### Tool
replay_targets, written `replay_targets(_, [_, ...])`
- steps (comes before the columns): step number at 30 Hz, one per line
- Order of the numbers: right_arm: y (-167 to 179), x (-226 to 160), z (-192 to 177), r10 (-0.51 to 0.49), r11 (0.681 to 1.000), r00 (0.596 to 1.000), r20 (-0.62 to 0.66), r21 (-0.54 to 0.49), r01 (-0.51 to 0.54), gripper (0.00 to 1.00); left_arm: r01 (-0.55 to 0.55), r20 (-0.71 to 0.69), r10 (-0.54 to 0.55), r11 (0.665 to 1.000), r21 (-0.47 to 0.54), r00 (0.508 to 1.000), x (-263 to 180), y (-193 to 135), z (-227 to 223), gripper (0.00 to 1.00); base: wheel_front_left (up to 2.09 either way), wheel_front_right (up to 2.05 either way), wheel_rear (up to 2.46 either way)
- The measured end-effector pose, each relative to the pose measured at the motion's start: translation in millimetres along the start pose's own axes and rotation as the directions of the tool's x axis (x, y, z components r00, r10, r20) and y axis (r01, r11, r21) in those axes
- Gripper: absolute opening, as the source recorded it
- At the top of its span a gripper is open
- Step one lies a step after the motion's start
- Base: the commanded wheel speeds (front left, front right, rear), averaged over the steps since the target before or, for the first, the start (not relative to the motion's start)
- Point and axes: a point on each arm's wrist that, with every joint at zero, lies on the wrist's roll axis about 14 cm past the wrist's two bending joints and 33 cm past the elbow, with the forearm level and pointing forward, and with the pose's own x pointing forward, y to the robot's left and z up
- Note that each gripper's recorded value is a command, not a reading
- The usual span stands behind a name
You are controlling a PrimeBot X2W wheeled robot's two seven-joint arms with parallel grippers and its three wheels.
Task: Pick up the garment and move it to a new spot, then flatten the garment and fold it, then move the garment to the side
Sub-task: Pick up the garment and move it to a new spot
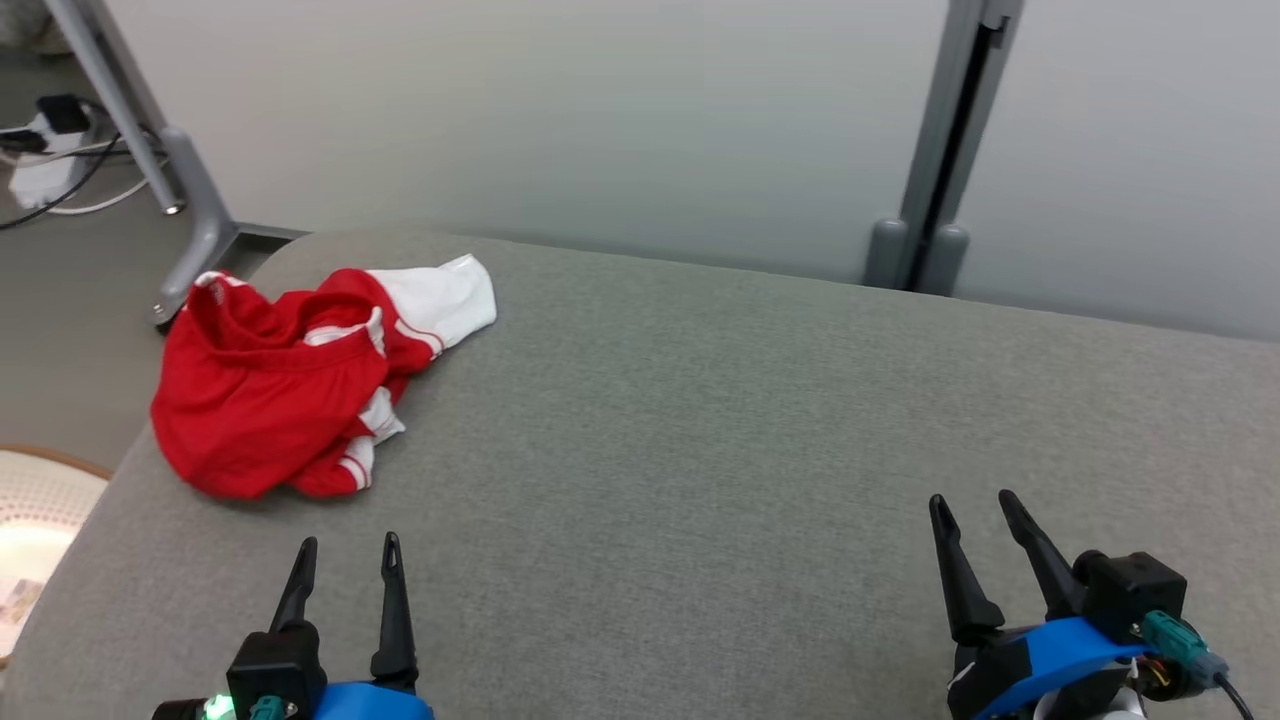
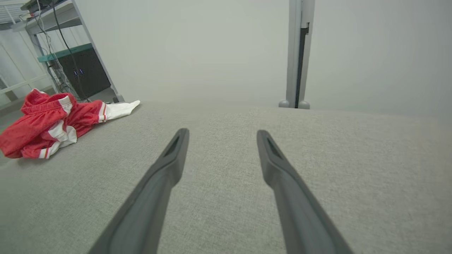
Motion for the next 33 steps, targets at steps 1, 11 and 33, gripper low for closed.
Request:
replay_targets(1, [6.3,3.7,-0.7,0.02,1.0,1.0,-0.002,0.0,-0.02,1.0,-0.021,0.001,0.021,1.0,-0.001,1.0,-3.0,5.9,-0.3,1.0,0.0,0.0,0.0])
replay_targets(11, [59.4,29.5,-13.2,0.179,0.984,0.983,-0.039,-0.001,-0.179,1.0,-0.188,-0.009,0.188,0.982,-0.008,0.982,-32.4,53.2,-5.3,1.0,0.0,0.0,0.0])
replay_targets(33, [50.1,42.5,-26.8,0.164,0.986,0.984,-0.063,0.021,-0.163,1.0,-0.182,0.09,0.186,0.982,-0.055,0.978,21.9,90.7,68.4,1.0,0.0,0.0,0.0])
